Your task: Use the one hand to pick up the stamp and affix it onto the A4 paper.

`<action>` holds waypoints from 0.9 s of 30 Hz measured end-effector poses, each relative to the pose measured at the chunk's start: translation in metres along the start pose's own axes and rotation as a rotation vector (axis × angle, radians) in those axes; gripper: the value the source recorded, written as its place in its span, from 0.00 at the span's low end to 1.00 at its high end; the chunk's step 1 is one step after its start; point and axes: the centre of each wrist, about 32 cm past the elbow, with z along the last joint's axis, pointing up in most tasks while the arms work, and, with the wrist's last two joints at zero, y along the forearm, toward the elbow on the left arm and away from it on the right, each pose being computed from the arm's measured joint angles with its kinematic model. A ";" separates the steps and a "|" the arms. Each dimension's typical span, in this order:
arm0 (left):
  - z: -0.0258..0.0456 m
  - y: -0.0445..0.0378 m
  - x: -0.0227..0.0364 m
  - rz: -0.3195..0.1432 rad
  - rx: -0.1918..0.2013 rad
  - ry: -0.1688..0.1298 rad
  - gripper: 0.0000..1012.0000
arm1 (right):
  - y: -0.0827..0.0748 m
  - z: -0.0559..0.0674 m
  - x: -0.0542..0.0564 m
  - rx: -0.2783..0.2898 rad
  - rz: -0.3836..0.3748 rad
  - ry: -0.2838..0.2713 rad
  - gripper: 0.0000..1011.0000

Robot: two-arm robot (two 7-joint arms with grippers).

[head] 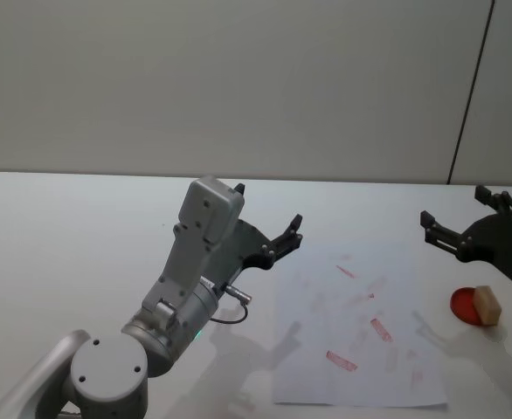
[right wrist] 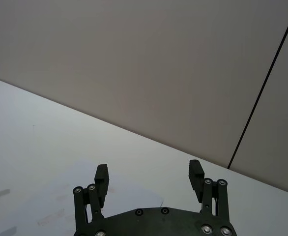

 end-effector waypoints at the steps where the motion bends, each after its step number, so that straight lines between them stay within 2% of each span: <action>1: 0.0000 0.0000 0.0000 0.000 0.000 0.000 0.99 | 0.000 0.000 0.000 0.000 0.000 0.000 0.99; 27: 0.0000 0.0000 0.0000 0.000 0.000 0.000 0.99 | 0.000 0.000 0.000 0.000 0.000 0.000 0.99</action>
